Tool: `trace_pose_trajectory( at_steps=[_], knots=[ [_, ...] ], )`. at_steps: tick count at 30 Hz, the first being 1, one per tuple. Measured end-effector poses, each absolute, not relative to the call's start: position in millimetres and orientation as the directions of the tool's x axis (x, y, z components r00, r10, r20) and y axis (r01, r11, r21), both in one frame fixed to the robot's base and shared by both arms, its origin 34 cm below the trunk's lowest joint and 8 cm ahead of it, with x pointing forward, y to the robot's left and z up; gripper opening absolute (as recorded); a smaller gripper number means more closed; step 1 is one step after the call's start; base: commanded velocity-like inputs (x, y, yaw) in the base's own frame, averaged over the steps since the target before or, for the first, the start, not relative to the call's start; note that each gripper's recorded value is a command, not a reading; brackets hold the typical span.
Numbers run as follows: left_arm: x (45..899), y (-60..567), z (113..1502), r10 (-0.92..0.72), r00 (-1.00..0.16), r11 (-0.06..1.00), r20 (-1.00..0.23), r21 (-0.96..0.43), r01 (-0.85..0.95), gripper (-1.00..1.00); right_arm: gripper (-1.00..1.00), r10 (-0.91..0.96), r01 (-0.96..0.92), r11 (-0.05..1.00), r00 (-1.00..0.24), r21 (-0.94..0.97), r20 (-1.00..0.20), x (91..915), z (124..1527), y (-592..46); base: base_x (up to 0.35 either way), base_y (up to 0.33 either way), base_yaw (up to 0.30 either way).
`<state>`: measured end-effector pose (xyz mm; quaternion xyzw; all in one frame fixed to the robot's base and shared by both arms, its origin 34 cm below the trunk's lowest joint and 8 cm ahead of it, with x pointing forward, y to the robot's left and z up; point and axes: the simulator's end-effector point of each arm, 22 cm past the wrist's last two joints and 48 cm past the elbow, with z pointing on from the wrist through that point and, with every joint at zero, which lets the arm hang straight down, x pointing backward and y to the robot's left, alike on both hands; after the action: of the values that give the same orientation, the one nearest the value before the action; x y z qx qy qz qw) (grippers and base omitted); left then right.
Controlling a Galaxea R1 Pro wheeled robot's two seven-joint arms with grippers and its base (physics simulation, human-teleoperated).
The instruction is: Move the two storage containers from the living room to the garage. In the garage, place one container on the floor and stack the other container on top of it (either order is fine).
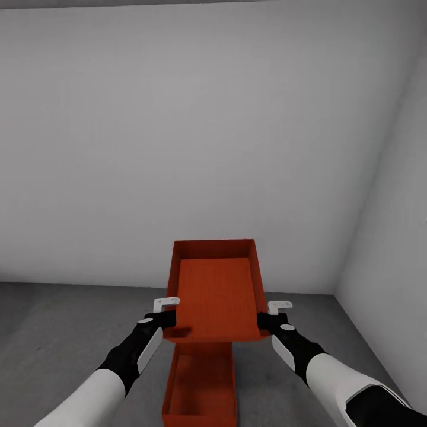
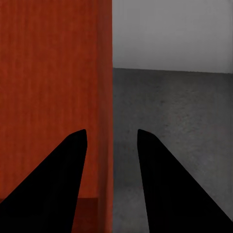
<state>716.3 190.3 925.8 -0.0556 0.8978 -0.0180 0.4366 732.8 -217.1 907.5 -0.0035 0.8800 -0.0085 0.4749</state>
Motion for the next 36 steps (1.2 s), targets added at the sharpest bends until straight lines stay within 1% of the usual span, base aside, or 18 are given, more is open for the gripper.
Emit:
trace_pose_trajectory(
  at_steps=[12,27,36],
  knots=[
    [715.9,190.4,925.5,-0.115,-0.614,0.993,-0.780,-0.080,-0.084,-1.00,-1.00,-0.014,0.002,1.000,-0.551,-0.018,-0.835,732.2,907.0,-217.0,0.012,0.007,0.000],
    [716.1,190.1,926.3,-0.116,-0.612,0.993,-0.783,-0.081,-0.084,-1.00,-1.00,-0.015,0.001,1.000,-0.548,-0.018,-0.837,732.7,908.1,-217.3,0.187,0.229,0.000],
    [716.5,190.2,926.1,-0.116,-0.611,0.993,-0.783,-0.081,-0.084,-1.00,-1.00,-0.015,0.001,1.000,-0.548,-0.019,-0.837,733.2,908.1,-217.3,0.040,0.039,-0.001]
  ],
)
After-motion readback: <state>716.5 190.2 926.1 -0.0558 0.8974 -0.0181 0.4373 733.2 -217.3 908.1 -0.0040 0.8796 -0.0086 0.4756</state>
